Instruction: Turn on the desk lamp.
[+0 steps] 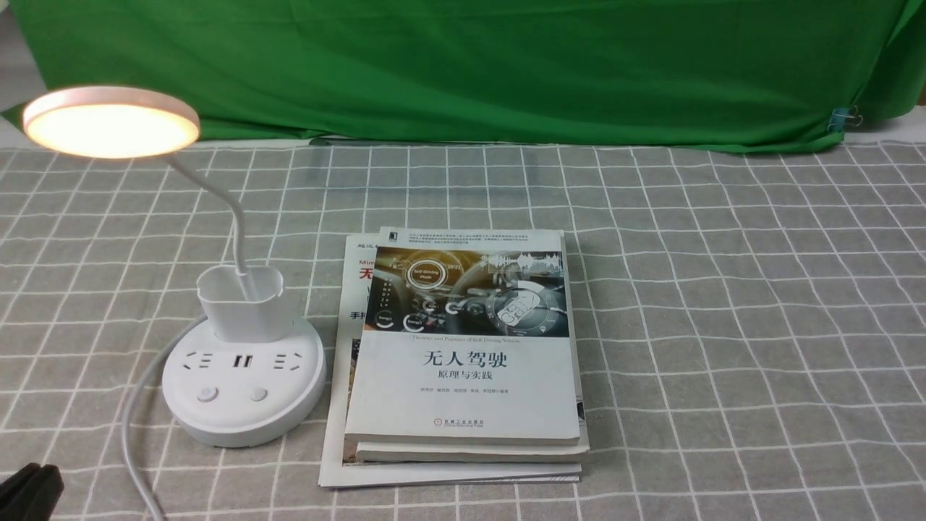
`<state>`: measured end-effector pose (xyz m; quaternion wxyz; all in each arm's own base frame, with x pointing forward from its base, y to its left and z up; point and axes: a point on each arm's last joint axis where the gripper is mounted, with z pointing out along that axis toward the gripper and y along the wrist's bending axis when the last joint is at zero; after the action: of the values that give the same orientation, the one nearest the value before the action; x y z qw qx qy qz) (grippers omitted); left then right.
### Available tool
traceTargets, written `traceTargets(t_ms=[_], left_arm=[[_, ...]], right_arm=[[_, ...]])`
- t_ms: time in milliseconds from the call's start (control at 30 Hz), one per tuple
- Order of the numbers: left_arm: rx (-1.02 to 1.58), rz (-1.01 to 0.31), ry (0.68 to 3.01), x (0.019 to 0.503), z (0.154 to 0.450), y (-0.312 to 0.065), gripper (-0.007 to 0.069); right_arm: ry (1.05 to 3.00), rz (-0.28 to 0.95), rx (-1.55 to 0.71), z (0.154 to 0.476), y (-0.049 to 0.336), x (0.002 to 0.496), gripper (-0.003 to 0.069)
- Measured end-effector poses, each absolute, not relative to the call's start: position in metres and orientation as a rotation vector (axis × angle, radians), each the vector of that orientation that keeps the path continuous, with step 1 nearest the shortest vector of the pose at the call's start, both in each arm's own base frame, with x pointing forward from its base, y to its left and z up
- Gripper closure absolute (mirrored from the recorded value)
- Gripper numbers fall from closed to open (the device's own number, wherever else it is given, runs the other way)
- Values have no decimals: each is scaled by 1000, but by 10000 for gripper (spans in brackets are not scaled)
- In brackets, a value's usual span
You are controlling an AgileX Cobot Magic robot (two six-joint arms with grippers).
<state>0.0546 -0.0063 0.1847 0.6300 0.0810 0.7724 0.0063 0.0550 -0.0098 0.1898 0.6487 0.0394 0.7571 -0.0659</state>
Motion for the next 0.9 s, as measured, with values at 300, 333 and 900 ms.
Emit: traceTargets(t_ms=[300, 333, 900], left_arm=[[179, 25, 1767, 54, 185, -6, 606], [179, 25, 1767, 54, 185, -6, 606], [193, 84, 1648, 56, 195, -4, 606]], right_arm=[[1721, -150, 90, 190, -10, 55, 414], [1721, -150, 90, 190, -10, 55, 414], [1721, -150, 90, 190, -10, 55, 414]])
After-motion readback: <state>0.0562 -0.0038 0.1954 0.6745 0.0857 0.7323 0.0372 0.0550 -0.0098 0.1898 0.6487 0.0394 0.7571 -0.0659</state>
